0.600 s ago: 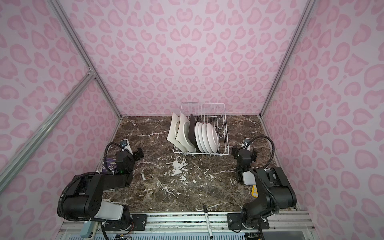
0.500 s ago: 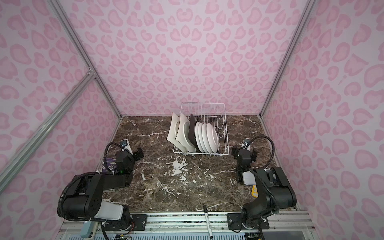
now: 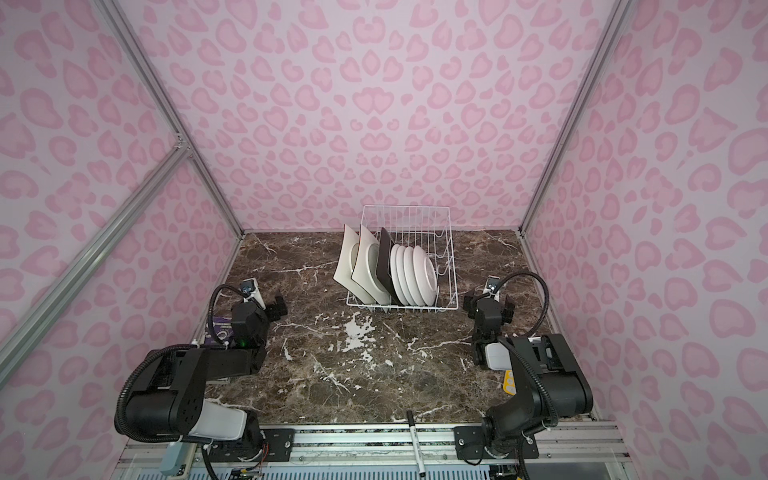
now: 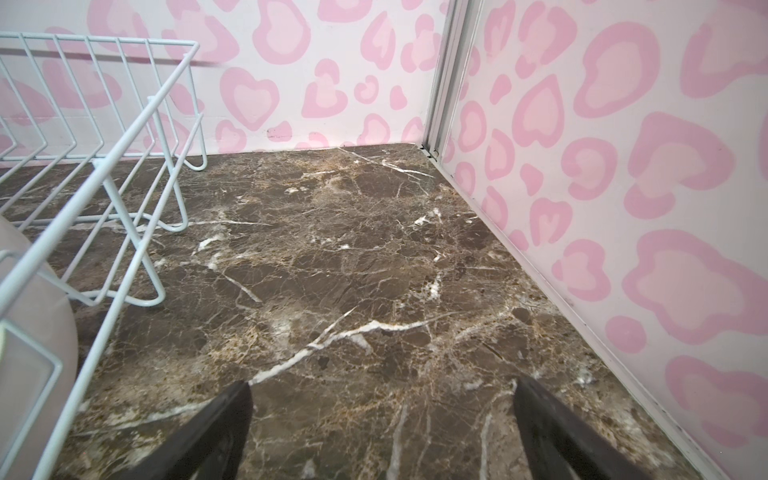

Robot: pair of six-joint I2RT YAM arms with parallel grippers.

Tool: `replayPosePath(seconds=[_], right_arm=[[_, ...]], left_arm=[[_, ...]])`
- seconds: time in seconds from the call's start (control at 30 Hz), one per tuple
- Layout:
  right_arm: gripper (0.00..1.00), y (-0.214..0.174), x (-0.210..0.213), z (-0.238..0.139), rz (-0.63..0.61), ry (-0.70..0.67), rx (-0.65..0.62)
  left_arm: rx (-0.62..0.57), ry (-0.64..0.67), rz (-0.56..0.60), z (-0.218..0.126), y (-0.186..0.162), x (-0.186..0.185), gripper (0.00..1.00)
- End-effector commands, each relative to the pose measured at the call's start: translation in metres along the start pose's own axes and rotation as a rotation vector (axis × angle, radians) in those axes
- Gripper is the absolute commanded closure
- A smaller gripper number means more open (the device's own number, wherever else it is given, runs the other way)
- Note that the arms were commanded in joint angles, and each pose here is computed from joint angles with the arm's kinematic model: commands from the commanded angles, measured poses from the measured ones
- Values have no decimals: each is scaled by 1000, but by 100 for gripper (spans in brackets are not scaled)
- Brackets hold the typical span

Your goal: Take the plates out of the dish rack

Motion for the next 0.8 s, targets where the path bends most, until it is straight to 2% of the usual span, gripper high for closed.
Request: replayPosePath(seconds=[0.0,0.77], right_arm=[[0,1,-2,-1,9,-13,-6],[0,1,0,-1,5,-1,-11]], left_arm=[[-24,-12,-8,1,7,-3,3],[-10,-38,7,1,7,-7,3]])
Point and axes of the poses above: each gripper's point midway between its finger pads, its own z axis out along the fingers, its own x axis along the line the jaws close on, y = z × x, the point moved 3 cm from there along -z, back along the fingers, and after that the axes turned 11 degrees about -z, right-handed, at the moved point
